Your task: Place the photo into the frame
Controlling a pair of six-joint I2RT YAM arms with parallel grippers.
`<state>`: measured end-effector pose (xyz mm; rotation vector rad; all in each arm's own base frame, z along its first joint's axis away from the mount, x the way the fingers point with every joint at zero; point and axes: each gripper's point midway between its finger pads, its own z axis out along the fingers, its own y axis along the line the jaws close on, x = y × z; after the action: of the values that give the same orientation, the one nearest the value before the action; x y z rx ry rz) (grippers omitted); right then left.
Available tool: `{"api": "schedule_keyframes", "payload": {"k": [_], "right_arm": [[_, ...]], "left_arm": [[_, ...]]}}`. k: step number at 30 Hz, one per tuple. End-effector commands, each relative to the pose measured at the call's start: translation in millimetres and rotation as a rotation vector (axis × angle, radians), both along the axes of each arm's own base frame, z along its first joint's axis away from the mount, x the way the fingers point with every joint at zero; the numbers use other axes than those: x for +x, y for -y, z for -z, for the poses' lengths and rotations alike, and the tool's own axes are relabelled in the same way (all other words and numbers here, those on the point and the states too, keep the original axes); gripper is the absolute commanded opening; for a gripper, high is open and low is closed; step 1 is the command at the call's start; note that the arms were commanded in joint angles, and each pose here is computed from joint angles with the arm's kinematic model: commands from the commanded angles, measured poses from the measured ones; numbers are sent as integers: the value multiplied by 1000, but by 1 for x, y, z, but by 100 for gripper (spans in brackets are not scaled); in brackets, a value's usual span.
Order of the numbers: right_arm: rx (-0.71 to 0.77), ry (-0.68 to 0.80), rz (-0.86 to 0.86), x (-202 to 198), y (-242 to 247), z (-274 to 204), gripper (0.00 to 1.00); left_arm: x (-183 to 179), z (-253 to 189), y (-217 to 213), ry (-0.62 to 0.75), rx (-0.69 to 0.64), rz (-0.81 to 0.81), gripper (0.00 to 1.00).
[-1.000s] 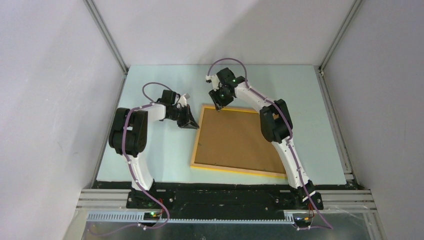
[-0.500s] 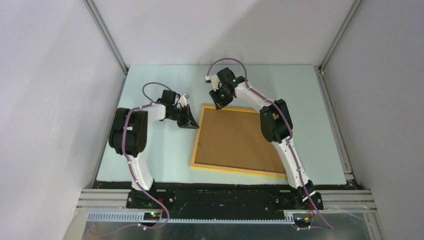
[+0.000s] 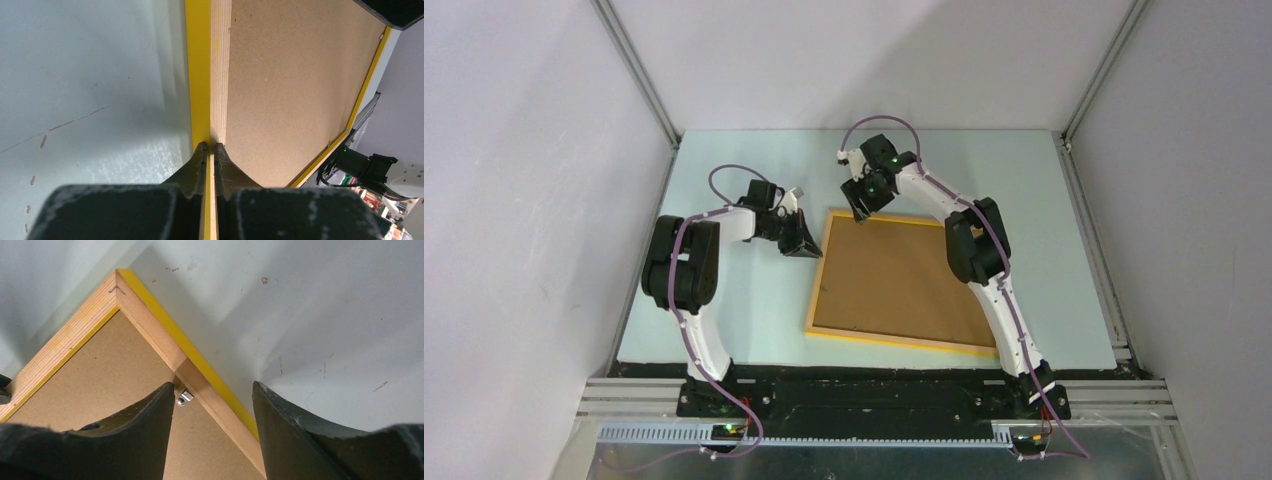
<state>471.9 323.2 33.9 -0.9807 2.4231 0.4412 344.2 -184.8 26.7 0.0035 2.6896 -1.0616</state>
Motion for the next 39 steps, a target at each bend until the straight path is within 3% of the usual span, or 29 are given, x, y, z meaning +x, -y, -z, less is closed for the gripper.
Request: {"api": "schedule_keyframes", "payload": {"k": [1, 4, 9, 11, 20, 27, 39], "right_arm": [[55, 17, 28, 5, 4, -30, 64], [69, 30, 41, 5, 12, -43, 65], [86, 51, 57, 4, 32, -61, 66], [90, 57, 61, 3, 40, -68, 66], [116, 76, 64, -20, 79, -96, 67], [78, 108, 100, -48, 131, -108, 67], [15, -11, 298, -117, 226, -70, 64]], "left_arm": [[-24, 25, -14, -56, 116, 20, 0], [-20, 18, -16, -17, 132, 21, 8], [-13, 6, -22, 48, 169, 20, 43], [-10, -1, -23, 85, 180, 34, 52], [-20, -32, -34, 271, 280, 174, 75], [-54, -18, -31, 268, 395, 325, 76], [-60, 0, -20, 226, 440, 375, 70]]}}
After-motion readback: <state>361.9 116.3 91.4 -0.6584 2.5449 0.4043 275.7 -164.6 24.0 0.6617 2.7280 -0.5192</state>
